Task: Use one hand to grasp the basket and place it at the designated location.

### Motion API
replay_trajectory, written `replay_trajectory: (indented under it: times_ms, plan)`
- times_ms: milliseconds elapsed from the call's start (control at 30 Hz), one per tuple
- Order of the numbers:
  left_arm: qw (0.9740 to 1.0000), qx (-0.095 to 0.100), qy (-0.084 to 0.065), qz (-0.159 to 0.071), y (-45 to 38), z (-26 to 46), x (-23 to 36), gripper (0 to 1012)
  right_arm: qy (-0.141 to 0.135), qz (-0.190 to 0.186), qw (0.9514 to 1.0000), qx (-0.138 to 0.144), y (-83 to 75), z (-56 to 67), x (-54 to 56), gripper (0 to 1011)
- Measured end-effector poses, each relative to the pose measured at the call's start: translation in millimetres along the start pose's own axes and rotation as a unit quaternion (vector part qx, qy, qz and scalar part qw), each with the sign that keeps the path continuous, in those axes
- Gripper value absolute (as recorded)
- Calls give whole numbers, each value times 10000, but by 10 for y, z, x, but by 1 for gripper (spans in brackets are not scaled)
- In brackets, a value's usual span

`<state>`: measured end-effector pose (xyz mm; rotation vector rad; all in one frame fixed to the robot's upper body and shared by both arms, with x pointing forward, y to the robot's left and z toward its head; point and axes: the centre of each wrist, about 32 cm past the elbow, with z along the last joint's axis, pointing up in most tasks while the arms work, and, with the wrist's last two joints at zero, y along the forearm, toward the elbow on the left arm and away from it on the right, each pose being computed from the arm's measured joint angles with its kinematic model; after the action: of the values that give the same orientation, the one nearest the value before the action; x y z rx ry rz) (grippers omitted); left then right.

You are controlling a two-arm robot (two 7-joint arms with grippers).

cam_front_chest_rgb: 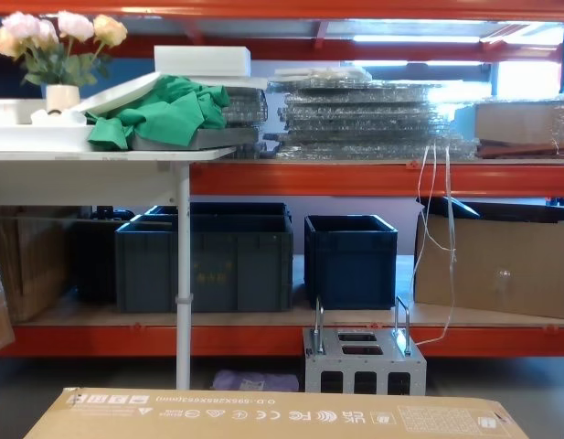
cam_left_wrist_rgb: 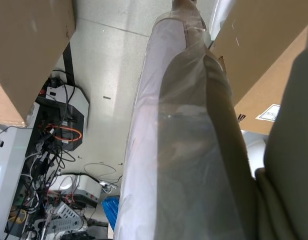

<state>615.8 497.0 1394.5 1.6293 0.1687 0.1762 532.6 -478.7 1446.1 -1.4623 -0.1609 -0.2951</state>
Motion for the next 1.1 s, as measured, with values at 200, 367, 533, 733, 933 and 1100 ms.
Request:
replay_trajectory:
  times_ms: [200,367,533,733,933,1100]
  plan:
    - [10000,0,-1,0,0,0,0,0,-2,2,10000,-1,1,0,1,1001]
    - [10000,0,0,0,0,0,0,0,-4,6,10000,-1,3,0,2,1001]
    - [10000,0,0,1,0,0,0,0,-6,9,10000,-3,4,-1,2,1001]
    - [10000,0,-1,0,0,0,0,0,-7,9,10000,-3,5,-1,2,1001]
    - [10000,0,-1,0,0,0,0,0,-7,9,10000,-3,5,-1,1,1001]
    - [10000,0,0,0,0,0,0,0,-7,10,10000,-3,5,-1,1,1001]
